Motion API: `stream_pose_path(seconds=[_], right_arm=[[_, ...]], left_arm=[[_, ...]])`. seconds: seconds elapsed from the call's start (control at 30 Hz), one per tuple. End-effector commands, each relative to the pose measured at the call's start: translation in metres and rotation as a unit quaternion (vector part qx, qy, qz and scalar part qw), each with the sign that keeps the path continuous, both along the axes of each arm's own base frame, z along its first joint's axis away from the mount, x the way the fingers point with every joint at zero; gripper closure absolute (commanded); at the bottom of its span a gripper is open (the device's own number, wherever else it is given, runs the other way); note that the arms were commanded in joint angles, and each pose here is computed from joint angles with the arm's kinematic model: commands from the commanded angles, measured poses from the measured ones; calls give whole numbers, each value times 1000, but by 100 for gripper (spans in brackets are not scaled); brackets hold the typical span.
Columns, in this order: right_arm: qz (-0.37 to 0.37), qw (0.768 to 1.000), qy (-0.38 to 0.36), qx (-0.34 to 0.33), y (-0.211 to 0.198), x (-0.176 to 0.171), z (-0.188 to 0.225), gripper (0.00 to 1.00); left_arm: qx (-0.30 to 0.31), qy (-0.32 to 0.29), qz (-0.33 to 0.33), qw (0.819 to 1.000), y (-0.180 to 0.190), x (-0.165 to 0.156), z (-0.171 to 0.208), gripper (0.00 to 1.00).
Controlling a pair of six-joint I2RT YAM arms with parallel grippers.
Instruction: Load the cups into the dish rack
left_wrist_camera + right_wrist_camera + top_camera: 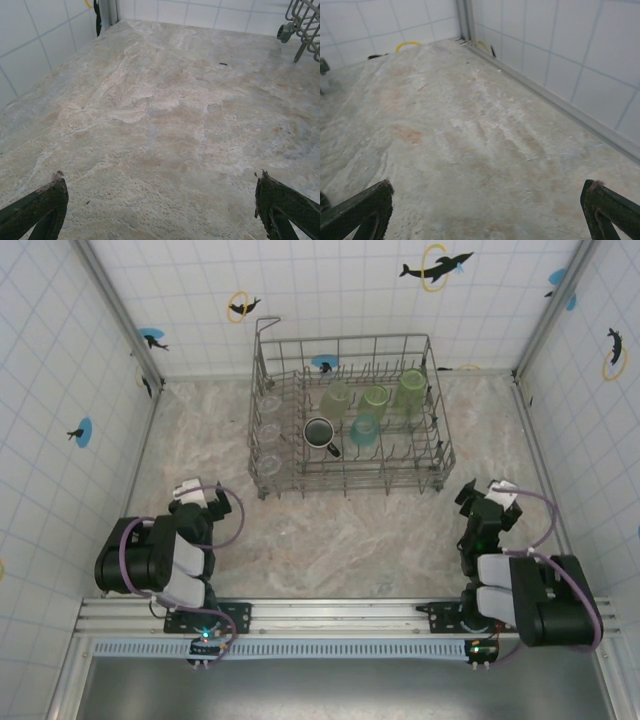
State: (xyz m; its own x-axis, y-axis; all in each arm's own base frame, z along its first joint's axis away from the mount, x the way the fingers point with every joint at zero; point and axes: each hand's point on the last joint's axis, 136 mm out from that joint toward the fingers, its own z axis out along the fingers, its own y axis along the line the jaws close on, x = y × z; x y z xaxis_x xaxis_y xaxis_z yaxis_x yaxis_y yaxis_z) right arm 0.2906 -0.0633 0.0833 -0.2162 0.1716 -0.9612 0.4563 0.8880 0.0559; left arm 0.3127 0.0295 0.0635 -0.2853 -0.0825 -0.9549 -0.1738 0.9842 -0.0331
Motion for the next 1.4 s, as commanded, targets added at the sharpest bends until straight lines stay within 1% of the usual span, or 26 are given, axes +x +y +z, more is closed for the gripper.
stream_pose_path(seconds=[0.0,0.1,0.23,0.3,0.4,0.47,0.5,0.57,0.63,0.7,0.8,1.37], right_arm=[[44,999,-20,-18,13,-7,0,0],[75,997,-6,-34,25,-2,-4,0],[109,993,-9,-47,37,-4,-6,0],[107,993,-13,-57,37,-3,-4,0],[123,991,10,-46,42,4,-13,0],[139,989,12,-42,46,3,-17,0],[145,988,1,-48,48,4,-14,0],[145,988,-5,-54,49,5,-10,0],[145,988,25,-40,48,9,-23,0],[137,990,19,-32,44,12,-22,0],[149,988,37,-12,45,16,-30,0],[149,988,33,-13,45,15,-28,0]], left_arm=[[5,2,-16,1000,-5,-3,-2,2],[5,4,-16,1000,-5,-3,-3,2],[5,4,-15,1000,-5,-3,-2,2],[5,3,-15,1000,-5,-2,-2,2],[5,4,-15,1000,-5,-3,-3,2],[3,6,-16,1000,-6,-2,-3,2],[2,6,-16,1000,-6,-2,-3,2],[-1,8,-19,1000,-6,-1,-4,2],[-2,8,-20,1000,-6,-1,-4,2],[-3,8,-20,1000,-6,-1,-4,2],[-2,8,-21,1000,-6,-1,-4,2],[-3,7,-21,1000,-6,-2,-4,2]])
